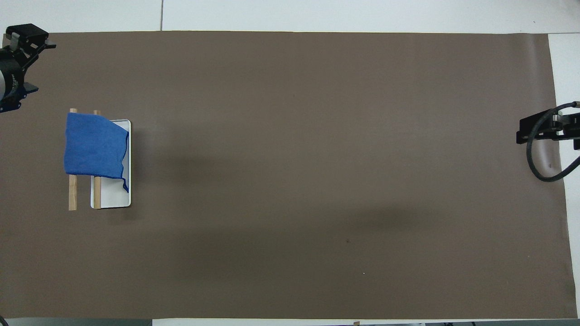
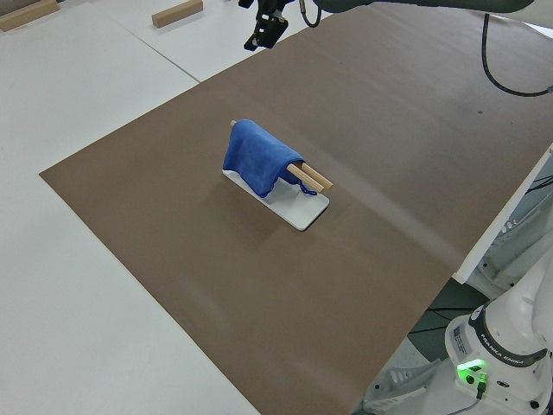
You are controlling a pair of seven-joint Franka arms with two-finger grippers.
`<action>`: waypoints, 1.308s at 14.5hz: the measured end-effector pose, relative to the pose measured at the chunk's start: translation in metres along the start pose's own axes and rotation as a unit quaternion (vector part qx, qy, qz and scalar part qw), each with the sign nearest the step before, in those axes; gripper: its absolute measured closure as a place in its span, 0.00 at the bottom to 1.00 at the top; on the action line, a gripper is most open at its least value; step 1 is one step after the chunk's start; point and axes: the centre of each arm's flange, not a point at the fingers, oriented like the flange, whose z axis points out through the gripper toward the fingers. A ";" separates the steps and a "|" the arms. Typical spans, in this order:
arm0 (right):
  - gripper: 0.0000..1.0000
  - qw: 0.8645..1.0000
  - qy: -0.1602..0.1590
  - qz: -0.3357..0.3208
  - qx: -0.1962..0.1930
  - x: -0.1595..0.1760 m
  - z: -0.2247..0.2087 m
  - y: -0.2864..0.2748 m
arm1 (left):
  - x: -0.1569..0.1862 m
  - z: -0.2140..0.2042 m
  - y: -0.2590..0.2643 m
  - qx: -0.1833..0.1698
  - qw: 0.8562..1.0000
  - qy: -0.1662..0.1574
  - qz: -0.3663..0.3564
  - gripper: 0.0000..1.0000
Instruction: Right arm passes towel to left arm to hang
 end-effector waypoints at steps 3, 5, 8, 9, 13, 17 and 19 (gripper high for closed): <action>0.00 1.000 0.000 0.000 0.000 0.000 0.000 0.000 | 0.005 -0.016 0.006 0.001 0.998 -0.029 0.053 0.00; 0.00 1.000 0.000 -0.001 0.000 0.000 0.000 -0.001 | 0.007 -0.025 0.006 0.004 0.992 -0.062 0.112 0.00; 0.00 1.000 0.000 -0.002 0.000 0.000 0.000 -0.002 | 0.009 -0.034 -0.002 0.022 0.968 -0.115 0.222 0.00; 0.00 1.000 0.000 -0.002 0.000 0.000 0.000 -0.002 | 0.008 -0.035 -0.007 0.031 0.956 -0.134 0.258 0.00; 0.00 1.000 0.000 -0.002 0.000 0.000 0.000 -0.002 | -0.001 -0.032 -0.025 0.049 0.902 -0.204 0.378 0.00; 0.00 1.000 0.000 -0.002 0.000 0.000 0.000 -0.002 | -0.012 -0.038 -0.039 0.061 0.859 -0.264 0.434 0.00; 0.00 1.000 0.000 -0.003 0.000 0.000 0.000 -0.002 | -0.016 -0.044 -0.045 0.065 0.847 -0.282 0.445 0.00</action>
